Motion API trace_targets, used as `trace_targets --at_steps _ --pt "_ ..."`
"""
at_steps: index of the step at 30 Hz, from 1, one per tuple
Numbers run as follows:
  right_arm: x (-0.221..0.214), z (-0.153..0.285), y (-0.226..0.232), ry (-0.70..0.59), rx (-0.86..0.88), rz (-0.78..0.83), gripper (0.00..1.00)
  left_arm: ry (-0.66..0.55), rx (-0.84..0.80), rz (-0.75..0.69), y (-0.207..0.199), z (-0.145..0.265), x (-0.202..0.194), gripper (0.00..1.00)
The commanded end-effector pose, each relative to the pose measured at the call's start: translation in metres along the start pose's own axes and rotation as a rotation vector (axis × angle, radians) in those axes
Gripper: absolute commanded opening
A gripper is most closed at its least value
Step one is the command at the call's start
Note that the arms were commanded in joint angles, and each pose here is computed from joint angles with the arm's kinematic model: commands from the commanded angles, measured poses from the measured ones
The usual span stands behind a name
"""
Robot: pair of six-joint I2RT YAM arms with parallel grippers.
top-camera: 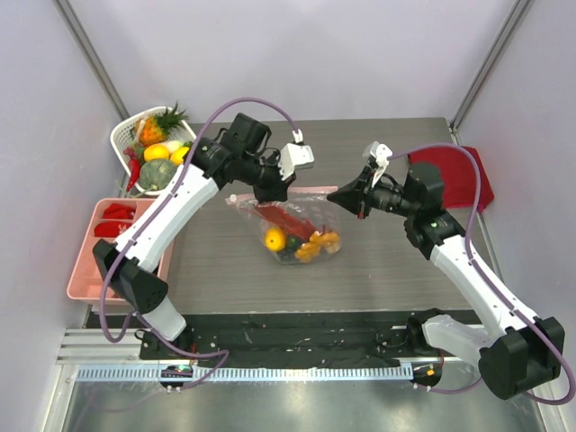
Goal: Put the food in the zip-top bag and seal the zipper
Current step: Place the zipper food storage bag at the center of the board.
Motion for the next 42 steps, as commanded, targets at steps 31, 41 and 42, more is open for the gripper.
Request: trace_targets --at_steps 31,41,42 --pt "-0.006 0.026 -0.056 -0.018 -0.52 -0.261 1.0 -0.299 0.36 -0.257 0.147 -0.143 0.023 0.22" --pt "-0.024 0.038 -0.048 0.063 -0.528 -0.27 1.0 -0.188 0.259 0.254 0.127 -0.149 0.011 0.7" --pt "-0.026 0.041 -0.046 0.081 -0.535 -0.284 1.0 -0.197 0.245 0.278 0.124 -0.138 0.016 0.83"
Point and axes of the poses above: each gripper's point midway between its finger pads, its own z axis back along the fingers, its own y axis along the line the jaws close on, x = y × z, the point moved 8 cm from there along z, back along the fingers, and after that the axes turned 13 degrees about z, right-handed, at the moved point
